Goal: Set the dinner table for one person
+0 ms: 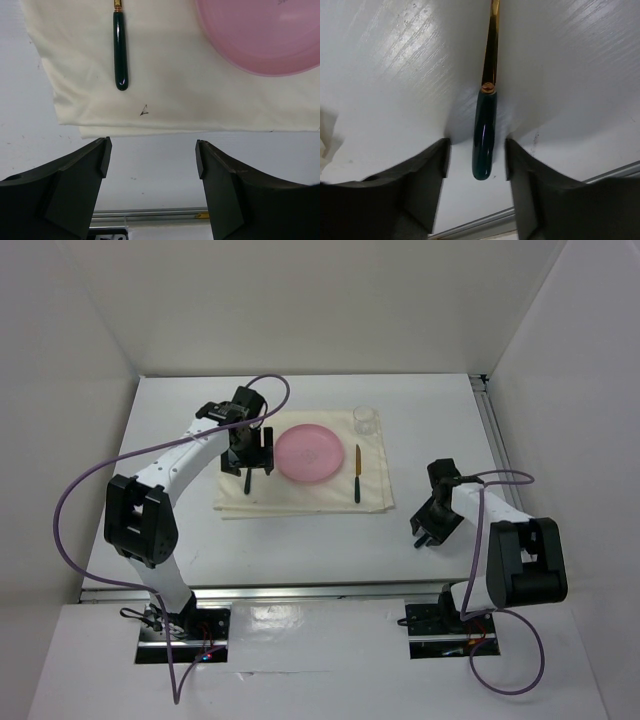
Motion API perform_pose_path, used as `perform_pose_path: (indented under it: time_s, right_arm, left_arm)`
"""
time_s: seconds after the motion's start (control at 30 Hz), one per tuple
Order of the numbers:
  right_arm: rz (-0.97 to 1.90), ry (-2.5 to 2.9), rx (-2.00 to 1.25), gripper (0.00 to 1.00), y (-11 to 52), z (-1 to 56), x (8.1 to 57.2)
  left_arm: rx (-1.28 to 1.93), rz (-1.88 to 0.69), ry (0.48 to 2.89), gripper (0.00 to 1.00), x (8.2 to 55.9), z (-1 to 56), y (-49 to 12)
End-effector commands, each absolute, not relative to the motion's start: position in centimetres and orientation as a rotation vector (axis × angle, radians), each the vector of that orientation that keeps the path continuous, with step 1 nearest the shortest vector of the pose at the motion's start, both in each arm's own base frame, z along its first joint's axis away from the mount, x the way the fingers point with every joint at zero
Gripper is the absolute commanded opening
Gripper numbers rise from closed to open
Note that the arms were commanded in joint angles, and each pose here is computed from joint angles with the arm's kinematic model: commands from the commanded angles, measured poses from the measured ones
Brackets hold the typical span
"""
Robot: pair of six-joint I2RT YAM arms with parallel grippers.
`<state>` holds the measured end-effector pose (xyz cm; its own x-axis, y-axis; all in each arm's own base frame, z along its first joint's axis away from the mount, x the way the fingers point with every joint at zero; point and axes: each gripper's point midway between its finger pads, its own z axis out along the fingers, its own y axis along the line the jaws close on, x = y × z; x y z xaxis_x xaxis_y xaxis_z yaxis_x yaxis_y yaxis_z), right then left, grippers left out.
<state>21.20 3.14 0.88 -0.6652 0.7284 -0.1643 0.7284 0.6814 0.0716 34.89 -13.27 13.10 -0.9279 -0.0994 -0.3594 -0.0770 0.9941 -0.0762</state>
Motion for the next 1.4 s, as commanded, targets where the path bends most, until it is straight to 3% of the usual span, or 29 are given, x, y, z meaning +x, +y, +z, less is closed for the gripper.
perform_pose_path:
  time_s: [0.0, 0.17, 0.27, 0.63, 1.03, 1.13, 1.27, 1.3, 1.37]
  right_arm:
    - [0.037, 2.661, 1.225, 0.54, 3.3, -0.1, 22.4]
    - [0.077, 2.603, 1.185, 0.07, 3.2, 1.6, 24.0]
    - [0.117, 2.563, 1.047, 0.00, 3.1, 3.8, 25.8]
    - [0.365, 2.652, 0.255, 0.00, 10.6, 8.3, 32.1]
    - [0.443, 2.725, 0.040, 0.00, 16.1, 5.0, 37.3]
    - [0.445, 2.739, 0.042, 0.07, 16.5, 4.2, 37.4]
    - [0.438, 2.740, 0.045, 0.28, 16.8, 4.1, 37.3]
    - [0.438, 2.740, 0.045, 0.41, 16.8, 4.1, 37.3]
    - [0.423, 2.748, 0.049, 0.42, 16.6, 4.0, 37.1]
  left_arm:
    - [-0.142, -0.102, 2.746, 0.86, 35.1, 13.8, -13.4]
    - [-0.142, -0.107, 2.736, 0.86, 35.3, 14.1, -13.5]
    - [-0.142, -0.102, 2.745, 0.86, 35.1, 14.1, -13.4]
    - [-0.146, -0.071, 2.748, 0.86, 35.0, 13.7, -13.0]
    - [-0.157, -0.081, 2.759, 0.86, 34.7, 13.7, -13.1]
    - [-0.157, -0.076, 2.768, 0.86, 34.5, 13.6, -13.1]
    - [-0.144, -0.083, 2.760, 0.86, 34.6, 13.9, -13.5]
    - [-0.144, -0.083, 2.760, 0.86, 34.6, 13.9, -13.5]
    - [-0.144, -0.083, 2.760, 0.86, 34.6, 13.9, -13.5]
